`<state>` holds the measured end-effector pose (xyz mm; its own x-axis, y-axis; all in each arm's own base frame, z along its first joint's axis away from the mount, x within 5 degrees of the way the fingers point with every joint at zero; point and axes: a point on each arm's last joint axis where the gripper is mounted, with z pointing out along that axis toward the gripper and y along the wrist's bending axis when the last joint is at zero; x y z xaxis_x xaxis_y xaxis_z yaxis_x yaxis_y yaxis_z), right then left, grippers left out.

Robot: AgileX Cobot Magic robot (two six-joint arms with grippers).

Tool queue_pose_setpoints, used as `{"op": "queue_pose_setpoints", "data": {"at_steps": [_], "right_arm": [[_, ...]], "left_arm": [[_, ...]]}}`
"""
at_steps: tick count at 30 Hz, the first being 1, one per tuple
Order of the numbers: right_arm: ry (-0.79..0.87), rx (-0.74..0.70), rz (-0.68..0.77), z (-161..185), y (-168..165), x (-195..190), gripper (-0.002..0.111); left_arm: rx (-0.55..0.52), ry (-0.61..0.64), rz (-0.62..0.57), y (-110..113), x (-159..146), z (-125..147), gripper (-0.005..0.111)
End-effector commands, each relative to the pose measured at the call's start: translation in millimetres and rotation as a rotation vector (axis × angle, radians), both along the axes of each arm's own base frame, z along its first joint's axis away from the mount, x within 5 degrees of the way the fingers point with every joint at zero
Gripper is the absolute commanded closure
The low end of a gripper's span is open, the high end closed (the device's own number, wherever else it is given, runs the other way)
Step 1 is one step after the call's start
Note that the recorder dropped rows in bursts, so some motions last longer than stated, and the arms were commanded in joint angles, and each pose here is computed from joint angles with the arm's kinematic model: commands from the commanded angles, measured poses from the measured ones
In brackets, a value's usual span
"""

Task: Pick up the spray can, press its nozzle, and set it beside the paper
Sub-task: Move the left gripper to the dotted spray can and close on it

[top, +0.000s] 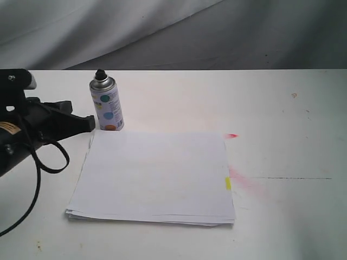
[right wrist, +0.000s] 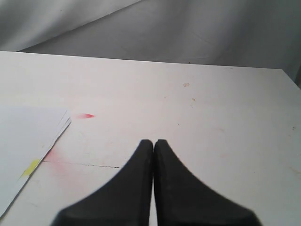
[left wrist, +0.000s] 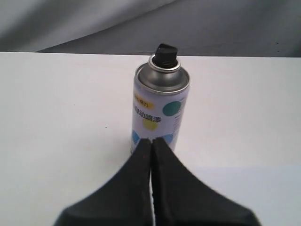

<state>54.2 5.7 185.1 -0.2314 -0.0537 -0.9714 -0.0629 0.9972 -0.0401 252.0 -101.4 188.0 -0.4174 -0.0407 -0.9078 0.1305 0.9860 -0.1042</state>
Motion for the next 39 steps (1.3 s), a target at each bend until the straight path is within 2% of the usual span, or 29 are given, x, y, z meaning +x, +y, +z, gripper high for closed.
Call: {"op": "queue_pose_setpoints", "data": {"at_steps": [1, 11, 16, 23, 26, 28, 30, 34, 35, 37, 39], "right_arm": [[0.000, -0.012, -0.009, -1.1, -0.7, -0.3, 0.108], [0.000, -0.012, -0.009, -1.1, -0.7, -0.3, 0.108], [0.000, -0.012, -0.009, -1.1, -0.7, -0.3, 0.108], [0.000, -0.012, -0.009, -1.1, -0.7, -0.3, 0.108], [0.000, -0.012, -0.009, -1.1, -0.7, -0.3, 0.108], [0.000, -0.012, -0.009, -1.1, -0.7, -0.3, 0.108], [0.000, -0.012, -0.009, -1.1, -0.7, -0.3, 0.108], [0.000, -0.012, -0.009, -1.1, -0.7, -0.3, 0.108], [0.000, -0.012, -0.009, -1.1, -0.7, -0.3, 0.108], [0.000, -0.012, -0.009, -1.1, -0.7, -0.3, 0.108], [0.000, -0.012, -0.009, -1.1, -0.7, -0.3, 0.108]], "left_arm": [[0.036, -0.072, -0.039, -8.4, 11.5, -17.5, 0.107], [0.076, -0.066, -0.053, -12.5, 19.7, -50.0, 0.107], [0.128, -0.121, -0.175, -21.9, 21.3, -60.9, 0.107], [0.060, -0.038, -0.010, -10.8, 22.8, -72.7, 0.107], [0.055, -0.040, 0.007, -9.5, 23.1, -72.4, 0.104], [0.059, -0.041, -0.009, -10.8, 22.9, -72.5, 0.096], [0.067, -0.041, -0.045, -13.4, 22.4, -72.6, 0.083], [0.072, -0.043, -0.066, -14.9, 22.0, -72.7, 0.041], [0.072, -0.043, -0.066, -14.9, 22.0, -72.7, 0.034], [0.072, -0.042, -0.064, -14.8, 22.1, -72.7, 0.020], [0.070, -0.042, -0.059, -14.4, 22.1, -72.7, 0.017]]}}
